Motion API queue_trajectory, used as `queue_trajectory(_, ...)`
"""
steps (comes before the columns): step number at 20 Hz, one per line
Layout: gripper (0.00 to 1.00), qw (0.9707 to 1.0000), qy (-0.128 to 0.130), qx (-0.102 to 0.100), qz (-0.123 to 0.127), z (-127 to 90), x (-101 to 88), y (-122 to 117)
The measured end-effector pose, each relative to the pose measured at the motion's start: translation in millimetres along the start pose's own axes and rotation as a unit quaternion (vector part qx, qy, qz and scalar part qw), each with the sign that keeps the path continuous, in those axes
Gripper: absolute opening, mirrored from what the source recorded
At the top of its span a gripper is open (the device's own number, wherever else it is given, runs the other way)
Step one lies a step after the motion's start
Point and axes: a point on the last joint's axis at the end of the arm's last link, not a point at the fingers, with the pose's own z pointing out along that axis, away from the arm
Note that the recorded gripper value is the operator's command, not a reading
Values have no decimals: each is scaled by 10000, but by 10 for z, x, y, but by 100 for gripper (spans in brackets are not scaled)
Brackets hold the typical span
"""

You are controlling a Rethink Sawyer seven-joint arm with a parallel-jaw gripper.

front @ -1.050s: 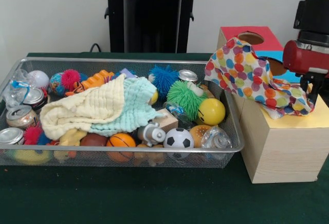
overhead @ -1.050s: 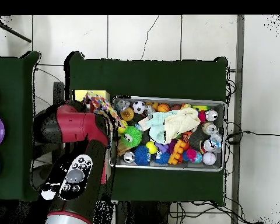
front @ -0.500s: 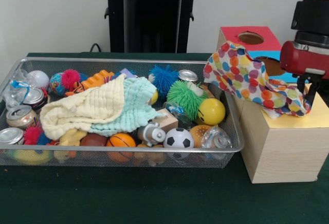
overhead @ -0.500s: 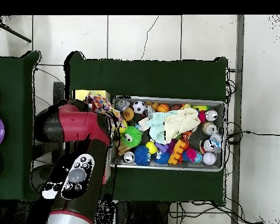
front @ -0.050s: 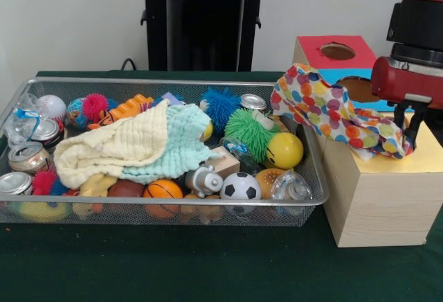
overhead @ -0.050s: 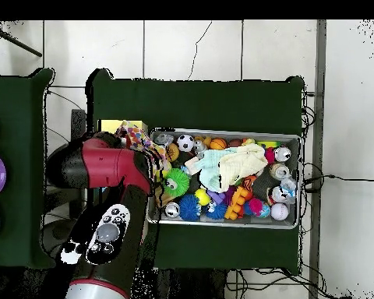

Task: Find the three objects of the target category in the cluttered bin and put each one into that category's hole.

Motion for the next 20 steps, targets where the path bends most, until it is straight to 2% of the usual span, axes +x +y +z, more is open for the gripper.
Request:
queue_trajectory(13, 0, 10000, 48, -32, 35, 15, -9, -9)
queue_trajectory(20, 0, 9999, 173, -5, 7, 27, -43, -3)
